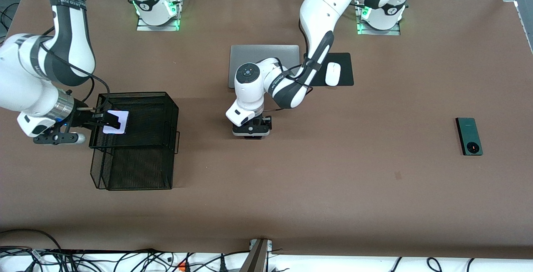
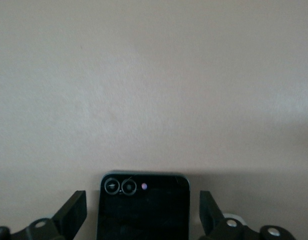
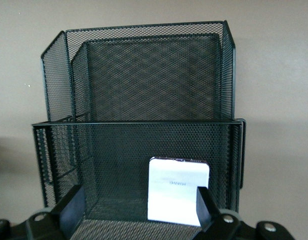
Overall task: Place phones with both arms
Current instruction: 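Grasp the flip phone with the right gripper while the left gripper releases it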
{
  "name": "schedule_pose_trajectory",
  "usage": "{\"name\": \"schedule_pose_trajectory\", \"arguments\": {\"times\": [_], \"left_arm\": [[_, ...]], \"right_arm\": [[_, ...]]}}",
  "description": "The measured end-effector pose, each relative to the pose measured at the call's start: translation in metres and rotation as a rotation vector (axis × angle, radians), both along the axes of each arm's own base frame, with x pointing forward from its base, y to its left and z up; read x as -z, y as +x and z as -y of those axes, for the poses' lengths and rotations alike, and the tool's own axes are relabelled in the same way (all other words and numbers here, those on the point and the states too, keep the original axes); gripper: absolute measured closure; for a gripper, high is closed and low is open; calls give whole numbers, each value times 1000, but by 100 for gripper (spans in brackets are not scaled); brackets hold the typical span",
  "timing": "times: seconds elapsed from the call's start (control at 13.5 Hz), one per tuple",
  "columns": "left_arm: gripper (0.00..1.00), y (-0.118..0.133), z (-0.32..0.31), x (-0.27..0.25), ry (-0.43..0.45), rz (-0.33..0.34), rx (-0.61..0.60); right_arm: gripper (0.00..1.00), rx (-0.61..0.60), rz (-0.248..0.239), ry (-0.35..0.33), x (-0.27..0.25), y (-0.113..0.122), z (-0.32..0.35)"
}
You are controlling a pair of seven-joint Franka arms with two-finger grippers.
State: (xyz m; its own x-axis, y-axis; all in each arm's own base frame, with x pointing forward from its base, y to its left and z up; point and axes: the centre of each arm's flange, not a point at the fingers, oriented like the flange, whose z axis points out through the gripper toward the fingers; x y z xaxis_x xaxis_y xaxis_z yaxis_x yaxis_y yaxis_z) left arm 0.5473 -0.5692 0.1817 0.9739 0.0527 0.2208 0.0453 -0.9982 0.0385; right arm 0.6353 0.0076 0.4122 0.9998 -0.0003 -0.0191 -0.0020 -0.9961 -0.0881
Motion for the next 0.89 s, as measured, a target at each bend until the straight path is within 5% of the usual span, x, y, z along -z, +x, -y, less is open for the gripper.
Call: {"name": "schedule_pose_trajectory", "arguments": {"times": [0.37, 0.89], "left_arm": [[0, 38, -23, -52, -9, 49, -53], [0, 94, -219, -122, 97, -87, -97]], "right_arm": [[1, 35, -28, -18, -7, 8, -10], [1, 134, -67, -44, -45, 1, -150]]}}
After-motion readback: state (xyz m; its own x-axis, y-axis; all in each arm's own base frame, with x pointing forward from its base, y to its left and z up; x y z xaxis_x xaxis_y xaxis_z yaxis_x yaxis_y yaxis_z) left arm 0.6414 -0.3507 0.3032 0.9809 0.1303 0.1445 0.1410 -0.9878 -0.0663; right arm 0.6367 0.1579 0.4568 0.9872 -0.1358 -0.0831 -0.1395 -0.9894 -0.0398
